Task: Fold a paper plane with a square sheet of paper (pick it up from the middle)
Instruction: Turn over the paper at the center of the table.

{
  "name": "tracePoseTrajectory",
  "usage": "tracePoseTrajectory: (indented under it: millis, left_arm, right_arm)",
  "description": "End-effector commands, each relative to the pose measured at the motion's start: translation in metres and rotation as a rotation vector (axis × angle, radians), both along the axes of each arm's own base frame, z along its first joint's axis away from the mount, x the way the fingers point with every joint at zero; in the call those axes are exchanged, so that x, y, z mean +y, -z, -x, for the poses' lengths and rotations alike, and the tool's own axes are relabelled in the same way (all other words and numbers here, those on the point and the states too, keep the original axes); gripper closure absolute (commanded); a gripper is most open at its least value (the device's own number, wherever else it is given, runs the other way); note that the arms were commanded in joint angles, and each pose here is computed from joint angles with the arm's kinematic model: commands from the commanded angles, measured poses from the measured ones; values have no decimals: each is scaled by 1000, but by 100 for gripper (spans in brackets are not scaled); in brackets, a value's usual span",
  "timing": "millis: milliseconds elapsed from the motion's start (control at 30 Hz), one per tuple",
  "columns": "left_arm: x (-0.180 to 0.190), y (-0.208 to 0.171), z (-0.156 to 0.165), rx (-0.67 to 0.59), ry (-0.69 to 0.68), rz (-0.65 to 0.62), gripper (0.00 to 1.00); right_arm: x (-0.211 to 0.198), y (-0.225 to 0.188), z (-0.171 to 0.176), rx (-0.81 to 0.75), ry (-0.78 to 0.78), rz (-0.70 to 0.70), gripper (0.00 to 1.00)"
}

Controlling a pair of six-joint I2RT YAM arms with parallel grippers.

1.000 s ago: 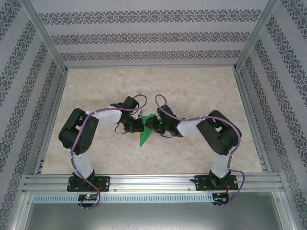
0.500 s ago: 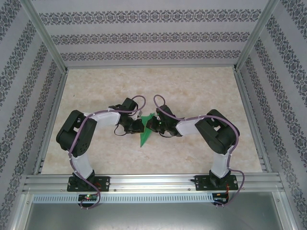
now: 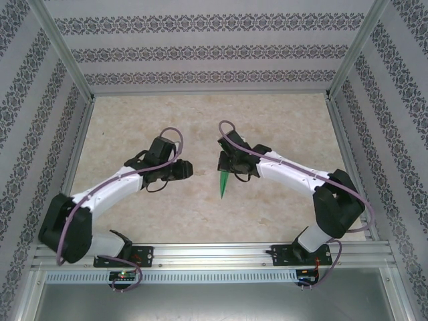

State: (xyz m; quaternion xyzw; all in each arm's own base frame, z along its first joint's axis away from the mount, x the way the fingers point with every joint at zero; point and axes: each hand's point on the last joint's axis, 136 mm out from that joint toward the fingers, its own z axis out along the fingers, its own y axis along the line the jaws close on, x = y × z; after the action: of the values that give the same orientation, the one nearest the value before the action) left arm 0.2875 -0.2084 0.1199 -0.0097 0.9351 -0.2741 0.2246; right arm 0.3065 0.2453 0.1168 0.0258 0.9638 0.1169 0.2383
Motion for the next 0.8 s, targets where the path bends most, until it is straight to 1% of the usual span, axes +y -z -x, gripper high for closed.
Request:
tracePoseTrajectory:
  millis: [0,133,200,367,433,533,633,767]
  left_arm:
    - [29,-14,-6,-109,-133,-89,62]
    - [56,-23,-2,-168,-243,-127,58]
    - [66,-26,0,-188,-285,-136,57]
    - [89,-31,6,-207,-377,-184,56]
    - [97,-34,10,-216,-410,-198,56]
    - [106,-37,13,-234,-448,-196,56]
    - [109,-40,16,-249,-464,-186,54]
    - [112,-39,18,-248,-472,-190,53]
  right_arm:
    - [-72,-13,26,35,4,457,94]
    - [-73,-31,26,10,-22,669,96]
    - [-67,-34,25,5,-32,739,96]
    - [-40,-8,25,53,-84,852,95]
    - [-21,6,27,74,-116,851,94]
    - [7,25,30,101,-157,809,92]
    - [33,44,32,132,-184,731,89]
    - [58,65,34,172,-216,626,87]
